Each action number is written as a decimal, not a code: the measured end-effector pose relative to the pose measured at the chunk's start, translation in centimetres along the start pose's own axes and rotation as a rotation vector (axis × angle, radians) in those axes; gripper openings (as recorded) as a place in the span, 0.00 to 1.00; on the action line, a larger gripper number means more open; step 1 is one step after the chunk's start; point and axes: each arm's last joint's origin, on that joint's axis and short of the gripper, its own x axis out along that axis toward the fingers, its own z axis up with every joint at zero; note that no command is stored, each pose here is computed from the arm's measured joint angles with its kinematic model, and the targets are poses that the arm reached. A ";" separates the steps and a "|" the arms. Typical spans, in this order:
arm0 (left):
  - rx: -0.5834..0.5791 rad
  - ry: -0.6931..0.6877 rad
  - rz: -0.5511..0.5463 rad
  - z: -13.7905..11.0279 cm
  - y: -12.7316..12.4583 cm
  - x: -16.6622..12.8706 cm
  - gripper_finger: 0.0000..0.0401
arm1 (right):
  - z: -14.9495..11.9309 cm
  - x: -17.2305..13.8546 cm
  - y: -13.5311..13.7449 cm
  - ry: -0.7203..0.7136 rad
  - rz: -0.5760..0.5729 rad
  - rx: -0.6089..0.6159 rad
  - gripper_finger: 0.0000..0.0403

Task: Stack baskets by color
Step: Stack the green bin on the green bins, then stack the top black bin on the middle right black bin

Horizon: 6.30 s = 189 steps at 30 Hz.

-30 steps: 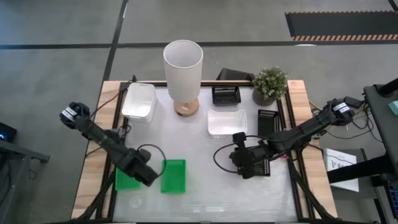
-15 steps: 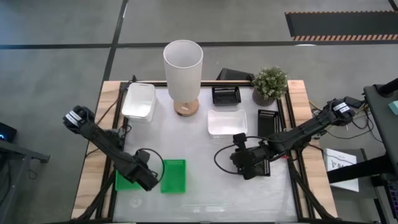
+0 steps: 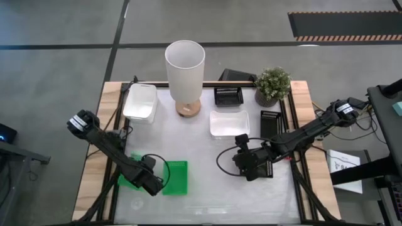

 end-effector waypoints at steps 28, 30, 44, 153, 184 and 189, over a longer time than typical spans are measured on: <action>0.138 -0.361 -0.271 0.0 -7.3 -11.4 0.00 | -0.3 0.0 0.0 0.031 0.001 -0.050 0.02; 0.152 -0.330 -0.276 -0.1 -7.9 -10.9 0.00 | -0.4 0.0 0.0 0.041 0.001 -0.053 0.02; 0.188 -0.329 -0.351 -0.1 -8.9 -10.7 0.02 | -0.5 0.0 0.0 0.052 0.002 -0.072 0.02; 1.084 -1.053 -0.061 4.5 -5.3 -9.9 0.03 | -0.7 1.2 -3.5 -0.001 -0.182 0.272 0.02; 0.993 -1.735 -0.006 11.3 8.7 -11.2 0.03 | -10.3 2.7 -26.0 0.099 -0.240 0.558 0.36; 0.959 -1.775 -0.027 11.2 9.0 -11.9 0.03 | -10.5 5.7 -27.2 0.195 -0.210 0.463 0.48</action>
